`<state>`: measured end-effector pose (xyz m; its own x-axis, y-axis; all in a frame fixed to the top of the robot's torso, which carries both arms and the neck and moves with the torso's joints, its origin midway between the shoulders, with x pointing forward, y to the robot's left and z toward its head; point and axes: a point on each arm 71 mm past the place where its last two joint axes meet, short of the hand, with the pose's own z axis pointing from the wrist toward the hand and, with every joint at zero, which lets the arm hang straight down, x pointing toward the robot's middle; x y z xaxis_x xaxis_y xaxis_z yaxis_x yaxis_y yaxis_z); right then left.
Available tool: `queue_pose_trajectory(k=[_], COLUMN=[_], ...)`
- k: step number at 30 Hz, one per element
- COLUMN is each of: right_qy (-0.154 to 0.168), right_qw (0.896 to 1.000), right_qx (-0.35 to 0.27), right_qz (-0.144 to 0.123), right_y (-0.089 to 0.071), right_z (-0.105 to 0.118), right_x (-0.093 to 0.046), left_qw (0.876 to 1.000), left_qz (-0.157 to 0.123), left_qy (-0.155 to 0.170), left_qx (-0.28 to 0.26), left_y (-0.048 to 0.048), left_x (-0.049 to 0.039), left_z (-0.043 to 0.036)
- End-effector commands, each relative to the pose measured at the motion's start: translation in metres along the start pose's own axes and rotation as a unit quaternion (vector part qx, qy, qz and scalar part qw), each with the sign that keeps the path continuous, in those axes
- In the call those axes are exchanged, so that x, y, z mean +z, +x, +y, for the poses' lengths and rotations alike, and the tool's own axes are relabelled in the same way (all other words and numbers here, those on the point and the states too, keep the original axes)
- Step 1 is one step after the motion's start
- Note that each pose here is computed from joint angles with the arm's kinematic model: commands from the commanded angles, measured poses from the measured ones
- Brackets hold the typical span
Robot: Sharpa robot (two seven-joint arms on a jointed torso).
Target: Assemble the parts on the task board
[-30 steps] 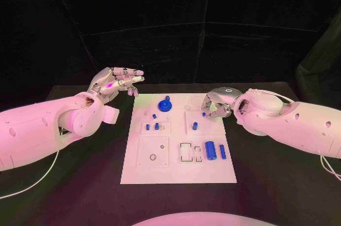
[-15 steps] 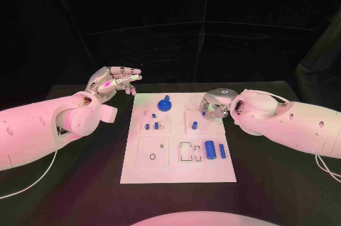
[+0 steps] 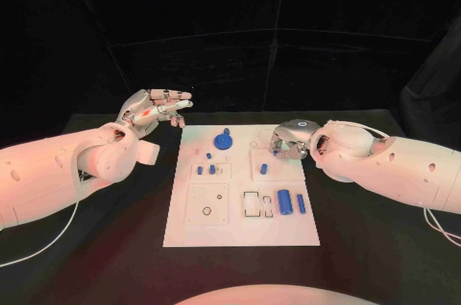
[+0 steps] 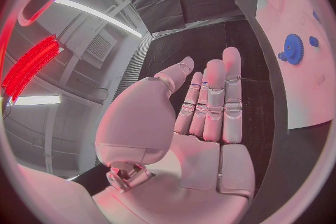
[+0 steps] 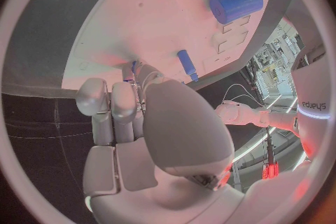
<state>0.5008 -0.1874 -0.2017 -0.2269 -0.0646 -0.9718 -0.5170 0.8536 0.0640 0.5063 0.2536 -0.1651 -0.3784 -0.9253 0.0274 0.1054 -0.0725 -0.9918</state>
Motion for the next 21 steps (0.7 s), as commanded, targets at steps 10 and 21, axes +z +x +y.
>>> queue_pose_trajectory(k=[10, 21], right_qy=[0.005, -0.012], right_qw=[1.000, 0.995], right_qx=[-0.009, 0.016], right_qz=[-0.023, -0.097], right_y=[0.000, -0.012], right_z=[0.002, 0.005], right_x=[-0.001, -0.017], left_qw=[1.000, 1.000], left_qz=[0.003, -0.002], left_qy=[-0.001, -0.003], left_qx=[-0.006, -0.003], left_y=[0.0011, -0.0034], left_x=[0.0006, 0.0000], left_z=[-0.0005, -0.0004])
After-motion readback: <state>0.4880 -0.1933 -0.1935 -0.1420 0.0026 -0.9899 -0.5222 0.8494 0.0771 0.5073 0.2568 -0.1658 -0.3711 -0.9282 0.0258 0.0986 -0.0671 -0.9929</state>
